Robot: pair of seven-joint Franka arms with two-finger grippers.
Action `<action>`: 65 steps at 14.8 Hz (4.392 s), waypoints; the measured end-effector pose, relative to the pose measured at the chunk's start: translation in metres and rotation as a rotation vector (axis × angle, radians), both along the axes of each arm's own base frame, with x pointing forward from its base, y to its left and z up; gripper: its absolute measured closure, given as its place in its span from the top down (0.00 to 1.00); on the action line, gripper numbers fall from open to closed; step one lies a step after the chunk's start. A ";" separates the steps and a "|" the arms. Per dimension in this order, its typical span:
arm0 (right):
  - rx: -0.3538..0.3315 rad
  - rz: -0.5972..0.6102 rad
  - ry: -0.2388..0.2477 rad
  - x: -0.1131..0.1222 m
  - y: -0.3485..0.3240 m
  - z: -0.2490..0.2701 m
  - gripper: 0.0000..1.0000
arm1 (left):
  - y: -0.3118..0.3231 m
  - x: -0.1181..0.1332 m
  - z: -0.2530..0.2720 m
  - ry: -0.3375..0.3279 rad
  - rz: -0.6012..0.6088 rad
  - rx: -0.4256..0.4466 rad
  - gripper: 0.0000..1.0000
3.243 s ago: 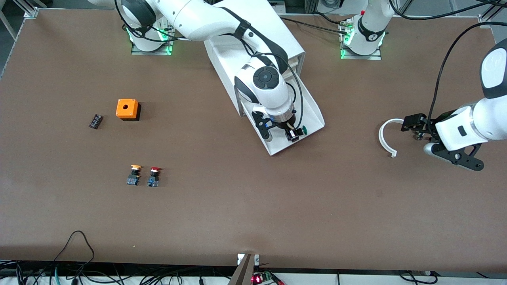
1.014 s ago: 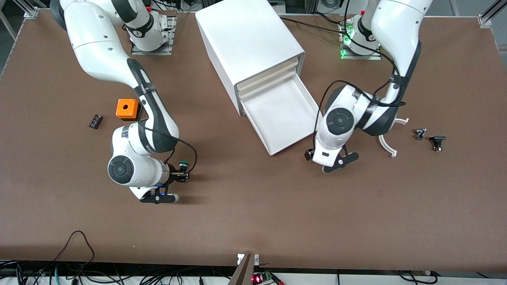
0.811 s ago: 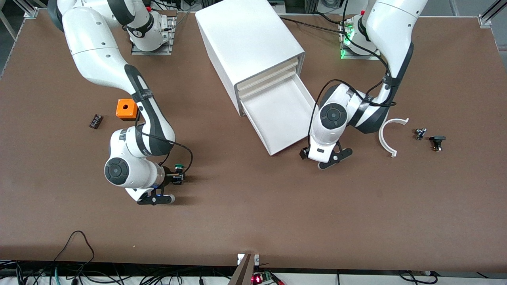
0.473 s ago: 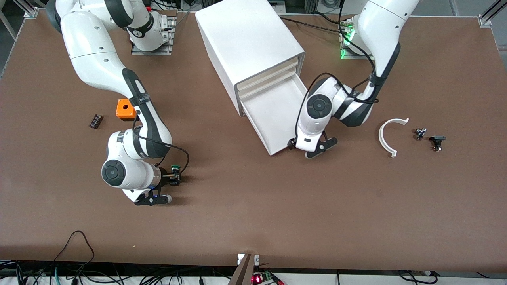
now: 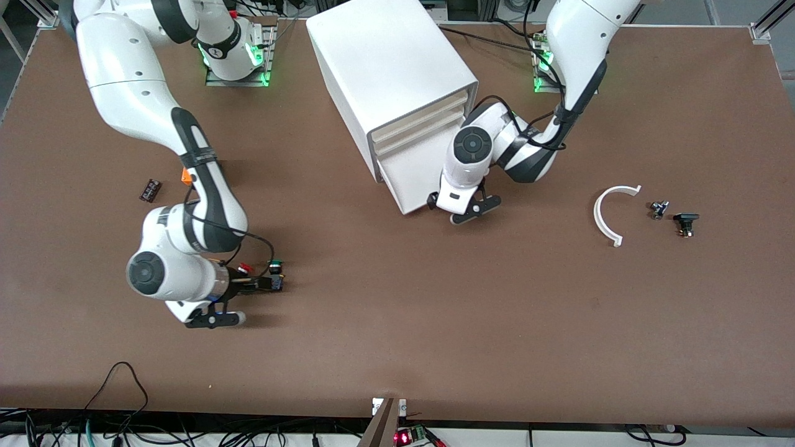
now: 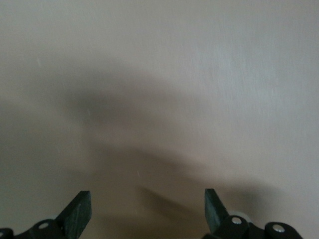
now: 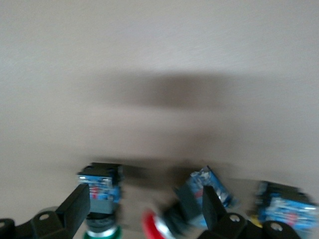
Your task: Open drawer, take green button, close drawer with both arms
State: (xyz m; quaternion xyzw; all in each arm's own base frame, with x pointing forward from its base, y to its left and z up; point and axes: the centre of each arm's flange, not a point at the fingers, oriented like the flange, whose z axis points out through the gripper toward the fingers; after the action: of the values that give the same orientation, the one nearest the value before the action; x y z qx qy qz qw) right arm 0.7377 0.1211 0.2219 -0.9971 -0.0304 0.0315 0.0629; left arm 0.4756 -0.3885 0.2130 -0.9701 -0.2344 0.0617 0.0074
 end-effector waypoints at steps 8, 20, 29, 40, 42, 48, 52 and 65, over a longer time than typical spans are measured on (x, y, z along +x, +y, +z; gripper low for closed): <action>-0.042 -0.060 -0.022 -0.003 -0.065 0.085 1.00 | -0.042 -0.047 0.011 0.035 0.011 -0.021 1.00; -0.089 -0.116 -0.053 -0.070 -0.086 0.198 1.00 | -0.063 -0.078 0.014 0.077 -0.021 -0.002 1.00; -0.108 -0.128 -0.019 -0.127 -0.075 0.307 1.00 | -0.047 -0.040 0.043 0.070 0.001 0.006 1.00; -0.113 -0.152 0.002 -0.187 -0.085 0.389 1.00 | 0.143 0.134 0.240 -0.055 -0.421 -0.008 1.00; -0.110 -0.151 -0.008 -0.194 -0.086 0.403 1.00 | 0.176 0.147 0.268 -0.080 -0.504 0.011 1.00; -0.107 -0.157 -0.038 -0.194 -0.088 0.425 1.00 | 0.281 0.138 0.342 -0.136 -0.556 0.016 1.00; -0.107 -0.157 -0.035 -0.193 -0.089 0.423 1.00 | 0.362 0.116 0.362 -0.147 -0.543 0.004 1.00; -0.123 -0.159 -0.054 -0.186 -0.090 0.422 1.00 | 0.361 0.084 0.362 -0.135 -0.555 0.004 1.00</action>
State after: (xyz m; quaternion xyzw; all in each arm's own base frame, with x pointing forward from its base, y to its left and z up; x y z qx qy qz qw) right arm 0.5515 0.0313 0.6440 -0.9988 0.0494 0.0012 0.0032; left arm 0.5600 -0.0270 0.5754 -0.9991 0.0402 -0.0080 0.0103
